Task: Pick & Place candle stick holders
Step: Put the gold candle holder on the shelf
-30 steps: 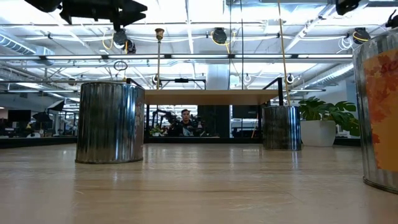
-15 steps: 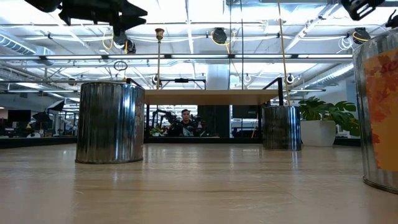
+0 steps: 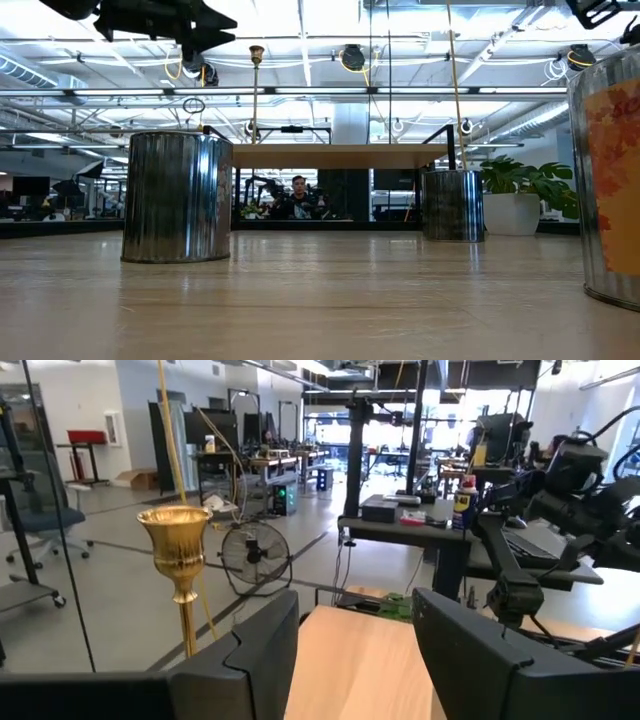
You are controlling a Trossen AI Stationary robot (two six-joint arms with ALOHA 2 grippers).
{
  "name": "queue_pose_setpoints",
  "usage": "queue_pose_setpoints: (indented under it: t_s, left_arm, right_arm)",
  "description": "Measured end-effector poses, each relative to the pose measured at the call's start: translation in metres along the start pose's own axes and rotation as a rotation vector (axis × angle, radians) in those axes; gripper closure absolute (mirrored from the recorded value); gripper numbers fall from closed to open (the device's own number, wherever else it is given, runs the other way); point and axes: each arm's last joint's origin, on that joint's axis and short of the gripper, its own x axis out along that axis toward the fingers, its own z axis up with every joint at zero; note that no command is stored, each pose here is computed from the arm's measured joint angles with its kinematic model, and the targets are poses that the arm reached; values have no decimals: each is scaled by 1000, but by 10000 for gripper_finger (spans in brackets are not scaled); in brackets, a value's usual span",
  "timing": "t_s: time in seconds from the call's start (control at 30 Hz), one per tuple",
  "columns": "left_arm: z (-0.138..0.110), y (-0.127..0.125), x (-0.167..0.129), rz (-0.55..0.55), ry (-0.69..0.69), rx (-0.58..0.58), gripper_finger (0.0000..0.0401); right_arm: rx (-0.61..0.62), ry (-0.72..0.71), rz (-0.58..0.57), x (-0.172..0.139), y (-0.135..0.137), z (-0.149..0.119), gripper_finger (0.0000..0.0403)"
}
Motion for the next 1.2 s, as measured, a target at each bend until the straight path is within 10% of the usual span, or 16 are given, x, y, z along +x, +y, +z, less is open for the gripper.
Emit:
queue_pose_setpoints:
  t_s: [0.67, 1.2]
  left_arm:
    - [-2, -8, 4, -43, 12, 3, 199]
    - [-1, -9, 5, -43, 11, 3, 199]
  right_arm:
    - [-158, 227, 226, 21, 14, -15, 243]
    - [-192, 318, -77, 41, 2, -25, 260]
